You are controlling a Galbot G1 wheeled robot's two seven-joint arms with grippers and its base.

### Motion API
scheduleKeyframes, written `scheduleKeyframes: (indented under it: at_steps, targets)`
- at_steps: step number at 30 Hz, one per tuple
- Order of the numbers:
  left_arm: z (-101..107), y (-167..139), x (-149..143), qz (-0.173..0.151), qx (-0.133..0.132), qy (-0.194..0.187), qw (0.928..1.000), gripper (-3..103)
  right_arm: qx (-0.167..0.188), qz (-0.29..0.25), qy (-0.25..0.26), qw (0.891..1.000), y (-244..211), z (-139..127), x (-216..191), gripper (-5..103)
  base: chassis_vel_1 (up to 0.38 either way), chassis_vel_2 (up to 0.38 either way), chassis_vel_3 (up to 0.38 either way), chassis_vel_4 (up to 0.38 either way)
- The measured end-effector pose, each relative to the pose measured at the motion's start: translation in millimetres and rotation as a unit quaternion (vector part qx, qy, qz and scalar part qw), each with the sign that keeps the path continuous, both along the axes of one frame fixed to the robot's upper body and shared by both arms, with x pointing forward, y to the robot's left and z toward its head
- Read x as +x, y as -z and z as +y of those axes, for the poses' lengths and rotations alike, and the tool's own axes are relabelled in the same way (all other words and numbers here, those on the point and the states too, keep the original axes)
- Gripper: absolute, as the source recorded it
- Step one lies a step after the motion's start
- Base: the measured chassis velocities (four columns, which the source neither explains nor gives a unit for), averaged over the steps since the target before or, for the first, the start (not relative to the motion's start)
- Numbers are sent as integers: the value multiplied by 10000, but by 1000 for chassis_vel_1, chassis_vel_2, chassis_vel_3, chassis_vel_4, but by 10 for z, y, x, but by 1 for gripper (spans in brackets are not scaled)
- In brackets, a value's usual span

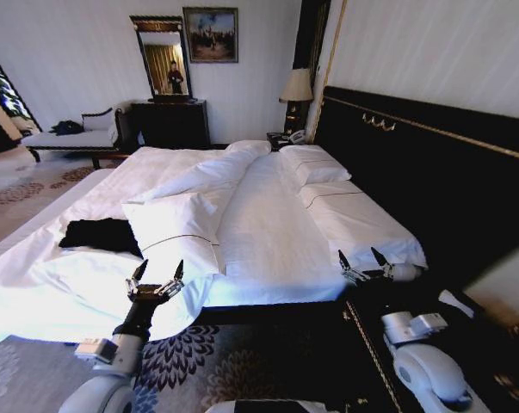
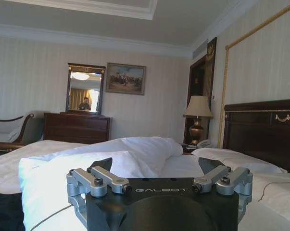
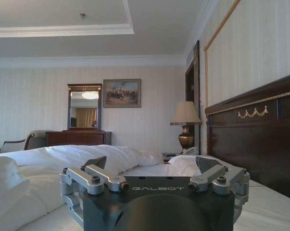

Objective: Fold the clothes on the bed.

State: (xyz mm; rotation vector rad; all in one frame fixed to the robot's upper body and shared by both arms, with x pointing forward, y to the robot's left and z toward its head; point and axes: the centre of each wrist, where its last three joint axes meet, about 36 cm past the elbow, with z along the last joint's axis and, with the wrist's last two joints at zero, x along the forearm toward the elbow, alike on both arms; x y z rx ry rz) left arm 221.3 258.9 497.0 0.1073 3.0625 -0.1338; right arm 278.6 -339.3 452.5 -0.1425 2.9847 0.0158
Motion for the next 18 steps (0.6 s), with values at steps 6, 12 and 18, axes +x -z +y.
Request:
scheduleKeyframes:
  at_steps: [6,12,18]
  targets:
    - [-45,-1,-55,3,78,-35,10000,100,28,-26,24,10000,-4,11,2,100,-30,23,33,-27]
    - [-66,-22,-93,-3,137,-50,9999,100,63,-40,37,10000,8,33,-11,100,-126,113,130,-122]
    - [-48,-65,-111,39,135,-102,9998,100,98,-78,47,9999,29,65,-25,100,-161,157,160,-161]
